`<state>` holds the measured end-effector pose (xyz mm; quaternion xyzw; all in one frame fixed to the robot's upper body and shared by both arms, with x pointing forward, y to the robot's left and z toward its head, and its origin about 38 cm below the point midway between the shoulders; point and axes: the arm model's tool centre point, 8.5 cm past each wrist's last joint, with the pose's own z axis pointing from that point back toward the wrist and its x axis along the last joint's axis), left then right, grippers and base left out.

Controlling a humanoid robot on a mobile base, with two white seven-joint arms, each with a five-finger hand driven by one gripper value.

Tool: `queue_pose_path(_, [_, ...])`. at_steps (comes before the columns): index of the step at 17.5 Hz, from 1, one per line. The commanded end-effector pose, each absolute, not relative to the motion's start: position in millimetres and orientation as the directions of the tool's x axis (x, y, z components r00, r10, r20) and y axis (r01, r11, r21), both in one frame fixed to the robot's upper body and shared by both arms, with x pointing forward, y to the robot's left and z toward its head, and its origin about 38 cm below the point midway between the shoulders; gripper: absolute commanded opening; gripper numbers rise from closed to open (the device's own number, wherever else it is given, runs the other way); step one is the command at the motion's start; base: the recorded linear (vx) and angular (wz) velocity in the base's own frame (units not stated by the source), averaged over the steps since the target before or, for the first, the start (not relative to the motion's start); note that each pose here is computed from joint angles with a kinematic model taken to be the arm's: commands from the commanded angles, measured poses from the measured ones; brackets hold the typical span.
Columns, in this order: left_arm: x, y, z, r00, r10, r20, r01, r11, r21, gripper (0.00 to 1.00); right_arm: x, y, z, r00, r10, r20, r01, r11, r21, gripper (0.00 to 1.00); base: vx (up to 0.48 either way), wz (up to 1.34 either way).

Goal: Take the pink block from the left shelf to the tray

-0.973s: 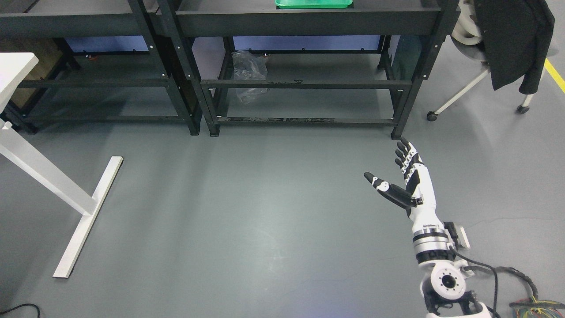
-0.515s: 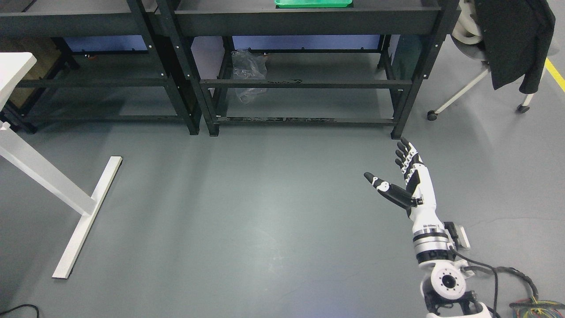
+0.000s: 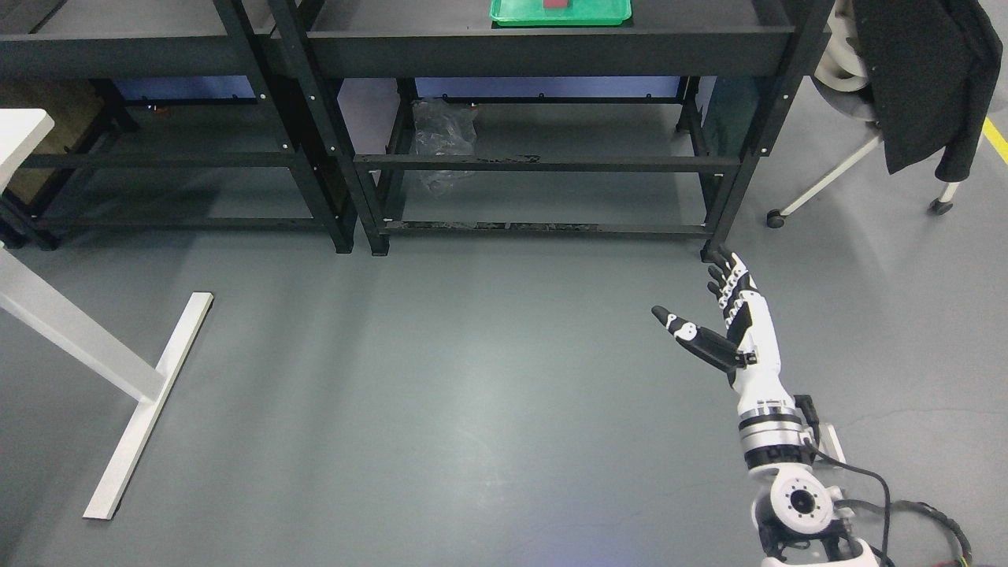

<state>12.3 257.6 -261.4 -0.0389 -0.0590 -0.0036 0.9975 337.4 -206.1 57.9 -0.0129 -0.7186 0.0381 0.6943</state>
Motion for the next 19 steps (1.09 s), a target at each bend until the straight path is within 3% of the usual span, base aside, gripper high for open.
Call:
queue_pose_path(1, [5.5, 268.1, -260.9, 0.993, -0.005, 0.115, 0.012, 0.998, -0.062, 1.00, 337.6, -212.5, 57.9, -0.034, 0.071, 0.997, -0.030, 0.997, -0.072, 1.00, 0.136, 0.00])
queue_pose_path(4, [5.5, 268.1, -260.9, 0.993, -0.005, 0.115, 0.012, 0.998, -0.062, 1.00, 338.0, -212.0, 58.1, -0.034, 0.085, 0.996, -0.029, 0.996, -0.086, 1.00, 0.160, 0.00])
queue_pose_path(5, [5.5, 268.1, -260.9, 0.993, -0.005, 0.115, 0.012, 0.998, -0.062, 1.00, 339.6, -213.0, 60.5, -0.046, 0.119, 0.992, -0.023, 0.992, -0.120, 0.99, 0.171, 0.00])
queue_pose_path(7, [5.5, 268.1, -260.9, 0.993, -0.005, 0.115, 0.012, 0.998, -0.062, 1.00, 342.9, -212.3, 66.1, -0.078, 0.274, 0.958, -0.009, 0.961, -0.276, 0.99, 0.170, -0.01])
queue_pose_path(9, [5.5, 268.1, -260.9, 0.993, -0.005, 0.115, 0.012, 0.998, -0.062, 1.00, 349.2, -211.3, 79.7, -0.139, 0.587, 0.797, 0.079, 0.809, -0.582, 0.99, 0.160, -0.05])
queue_pose_path(12, [5.5, 268.1, -260.9, 0.993, -0.005, 0.115, 0.012, 0.998, -0.062, 1.00, 356.4, -212.7, 95.9, -0.169, 0.854, 0.492, 0.200, 0.519, -0.831, 0.99, 0.141, -0.12])
queue_pose_path(13, [5.5, 268.1, -260.9, 0.993, -0.005, 0.115, 0.012, 0.998, -0.062, 1.00, 357.2, -217.7, 97.8, -0.164, 0.870, 0.464, 0.217, 0.491, -0.843, 0.99, 0.135, -0.13])
queue_pose_path(15, [5.5, 268.1, -260.9, 0.993, -0.005, 0.115, 0.012, 0.998, -0.062, 1.00, 354.3, -222.2, 101.7, -0.191, 0.856, 0.481, 0.260, 0.517, -0.815, 1.00, 0.095, -0.09])
queue_pose_path(17, [5.5, 268.1, -260.9, 0.993, -0.005, 0.115, 0.012, 0.998, -0.062, 1.00, 352.2, -214.9, 110.1, -0.274, 0.800, 0.533, 0.296, 0.598, -0.745, 0.99, 0.099, 0.12])
queue_pose_path(19, [5.5, 268.1, -260.9, 0.993, -0.005, 0.115, 0.012, 0.998, -0.062, 1.00, 353.8, -208.7, 110.7, -0.273, 0.800, 0.534, 0.292, 0.598, -0.746, 0.99, 0.082, 0.24])
